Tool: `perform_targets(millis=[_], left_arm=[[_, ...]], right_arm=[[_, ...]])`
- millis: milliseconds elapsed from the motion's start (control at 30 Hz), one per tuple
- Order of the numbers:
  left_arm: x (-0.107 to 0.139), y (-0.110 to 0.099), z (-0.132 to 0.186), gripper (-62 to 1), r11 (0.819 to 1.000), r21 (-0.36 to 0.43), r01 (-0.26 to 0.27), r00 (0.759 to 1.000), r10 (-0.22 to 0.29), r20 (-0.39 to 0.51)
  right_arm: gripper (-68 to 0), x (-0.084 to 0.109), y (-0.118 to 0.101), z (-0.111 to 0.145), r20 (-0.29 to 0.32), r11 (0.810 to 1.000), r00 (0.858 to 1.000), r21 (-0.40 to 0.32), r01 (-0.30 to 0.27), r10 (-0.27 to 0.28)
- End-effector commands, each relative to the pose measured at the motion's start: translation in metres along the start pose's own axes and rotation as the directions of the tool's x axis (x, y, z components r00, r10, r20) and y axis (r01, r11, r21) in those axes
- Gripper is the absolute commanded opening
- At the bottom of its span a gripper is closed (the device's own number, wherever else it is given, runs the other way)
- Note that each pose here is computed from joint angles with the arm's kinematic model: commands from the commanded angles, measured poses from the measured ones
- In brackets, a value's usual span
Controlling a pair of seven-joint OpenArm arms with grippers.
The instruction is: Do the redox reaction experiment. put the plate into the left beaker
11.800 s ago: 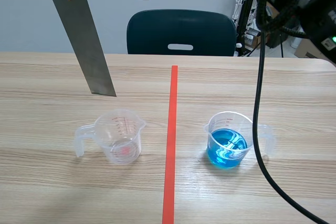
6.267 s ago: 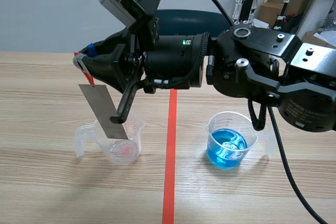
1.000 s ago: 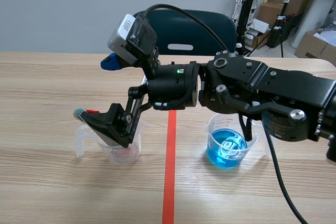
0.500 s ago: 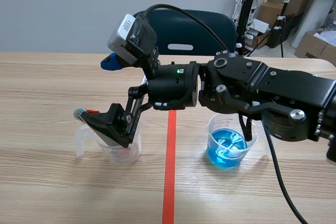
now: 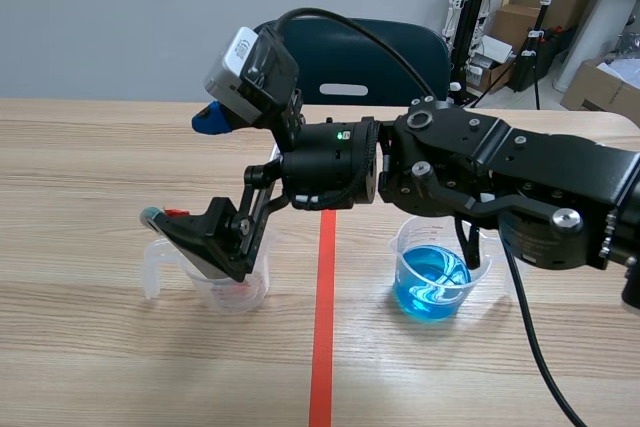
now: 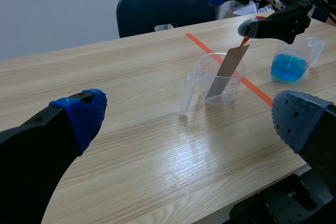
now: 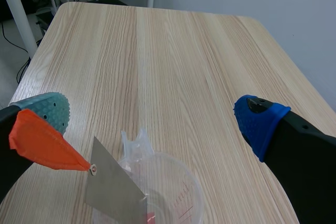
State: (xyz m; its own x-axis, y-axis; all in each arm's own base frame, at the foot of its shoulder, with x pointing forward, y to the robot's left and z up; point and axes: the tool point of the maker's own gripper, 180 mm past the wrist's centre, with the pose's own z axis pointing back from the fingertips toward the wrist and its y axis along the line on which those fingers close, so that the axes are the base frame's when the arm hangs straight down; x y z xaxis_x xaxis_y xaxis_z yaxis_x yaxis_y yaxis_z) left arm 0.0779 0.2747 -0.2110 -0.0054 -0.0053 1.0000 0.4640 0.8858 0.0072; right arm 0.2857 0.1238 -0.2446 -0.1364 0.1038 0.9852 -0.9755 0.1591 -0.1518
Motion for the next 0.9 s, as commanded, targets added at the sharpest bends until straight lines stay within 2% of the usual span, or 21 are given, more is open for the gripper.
perform_targets(millis=[0,867], left_arm=[[0.0067,0.0008,-0.0021,1.4,1.000,0.005,0.002,1.000,-0.002,0.031],[0.0066,0.0007,-0.0021,1.4,1.000,0.004,0.002,1.000,-0.002,0.031]], right_arm=[[0.4,0.0091,-0.0022,-0.0015,0.025,1.000,1.000,0.003,-0.009,0.009],[0.4,0.0072,-0.0022,-0.0014,0.015,1.000,1.000,0.003,-0.012,0.012]])
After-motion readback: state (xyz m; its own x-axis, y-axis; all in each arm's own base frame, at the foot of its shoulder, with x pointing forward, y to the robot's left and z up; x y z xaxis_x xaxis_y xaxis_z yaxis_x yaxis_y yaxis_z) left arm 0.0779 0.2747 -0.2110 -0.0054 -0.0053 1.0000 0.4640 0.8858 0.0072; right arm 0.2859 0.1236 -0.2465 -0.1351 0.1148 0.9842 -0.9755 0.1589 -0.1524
